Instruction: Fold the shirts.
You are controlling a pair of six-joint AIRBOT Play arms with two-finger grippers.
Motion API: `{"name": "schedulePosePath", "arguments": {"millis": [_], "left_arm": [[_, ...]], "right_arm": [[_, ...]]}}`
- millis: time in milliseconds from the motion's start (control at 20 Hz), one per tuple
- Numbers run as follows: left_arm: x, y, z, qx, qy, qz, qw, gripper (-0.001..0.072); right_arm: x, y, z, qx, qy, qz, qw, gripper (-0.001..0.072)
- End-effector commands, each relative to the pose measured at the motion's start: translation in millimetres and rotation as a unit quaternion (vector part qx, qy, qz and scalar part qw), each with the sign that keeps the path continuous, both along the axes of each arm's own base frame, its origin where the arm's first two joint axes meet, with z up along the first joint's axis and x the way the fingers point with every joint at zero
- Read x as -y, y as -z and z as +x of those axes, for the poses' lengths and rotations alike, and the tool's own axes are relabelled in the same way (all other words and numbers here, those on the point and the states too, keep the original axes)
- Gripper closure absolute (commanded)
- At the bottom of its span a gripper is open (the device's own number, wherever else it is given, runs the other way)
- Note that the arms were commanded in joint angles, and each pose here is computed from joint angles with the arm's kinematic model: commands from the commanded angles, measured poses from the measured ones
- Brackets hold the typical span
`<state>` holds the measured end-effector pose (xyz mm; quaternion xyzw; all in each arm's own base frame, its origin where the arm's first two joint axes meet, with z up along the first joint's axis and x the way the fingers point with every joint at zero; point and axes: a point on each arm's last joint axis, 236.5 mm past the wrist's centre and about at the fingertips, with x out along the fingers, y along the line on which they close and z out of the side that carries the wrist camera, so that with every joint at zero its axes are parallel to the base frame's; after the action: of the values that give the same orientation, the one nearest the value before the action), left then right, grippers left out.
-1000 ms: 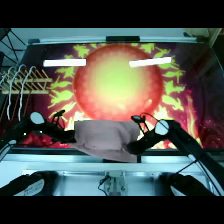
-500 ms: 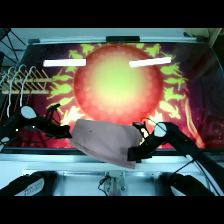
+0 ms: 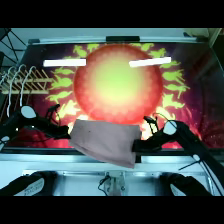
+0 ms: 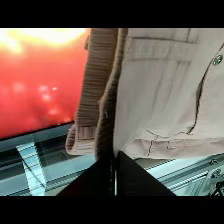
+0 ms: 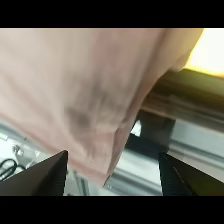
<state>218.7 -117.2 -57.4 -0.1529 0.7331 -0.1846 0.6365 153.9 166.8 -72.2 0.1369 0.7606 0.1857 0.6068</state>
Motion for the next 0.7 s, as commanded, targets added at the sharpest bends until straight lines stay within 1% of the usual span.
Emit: {"name": "schedulePosePath", "arguments": {"millis": [0, 150, 250, 300, 350, 400, 450, 500, 550, 650], "left_arm": [[-0.2, -0.6, -2.4, -0.003, 0.007, -0.001, 1.000, 0.0668], [-0.3, -0.2, -0.5, 0.003, 0.008, -0.001, 1.000, 0.0666], [-0.3, -0.1, 0.7, 0.005, 0.007, -0.001, 1.000, 0.0660], [-0.4, -0.1, 1.8, 0.008, 0.008, -0.001, 1.000, 0.0599], [-0.3, -1.0, 1.7, 0.014, 0.022, -0.003, 1.000, 0.0487], [-0.7, -2.3, 2.9, 0.020, 0.027, -0.003, 0.999, 0.0422], [-1.8, -6.1, 7.4, 0.029, 0.025, -0.004, 0.999, 0.0418], [-3.8, -12.9, 15.2, 0.042, 0.021, -0.004, 0.999, 0.0322], [-7.3, -24.6, 26.3, 0.061, 0.015, -0.004, 0.998, 0.0236], [-18.7, -57.2, 55.4, 0.117, 0.000, -0.002, 0.993, 0.0234]], "right_arm": [[-4.3, 26.3, 20.6, 0.002, 0.039, 0.017, 0.999, 0.0006], [-25.9, 36.8, 43.8, 0.011, 0.085, 0.058, 0.995, 0.0008], [-37.2, 41.2, 48.2, 0.005, 0.097, 0.080, 0.992, 0.0010], [-43.4, 43.2, 45.2, -0.001, 0.092, 0.086, 0.992, 0.0016], [-52.2, 44.7, 39.6, -0.007, 0.080, 0.096, 0.992, 0.0018], [-60.3, 45.2, 34.2, -0.007, 0.063, 0.104, 0.993, 0.0123], [-65.4, 46.3, 30.4, -0.005, 0.052, 0.105, 0.993, 0.0345], [-67.8, 46.1, 30.5, 0.001, 0.048, 0.104, 0.993, 0.0546], [-68.3, 43.9, 34.1, 0.012, 0.047, 0.106, 0.993, 0.0647], [-66.6, 30.2, 55.5, 0.065, 0.031, 0.116, 0.991, 0.0648]]}}
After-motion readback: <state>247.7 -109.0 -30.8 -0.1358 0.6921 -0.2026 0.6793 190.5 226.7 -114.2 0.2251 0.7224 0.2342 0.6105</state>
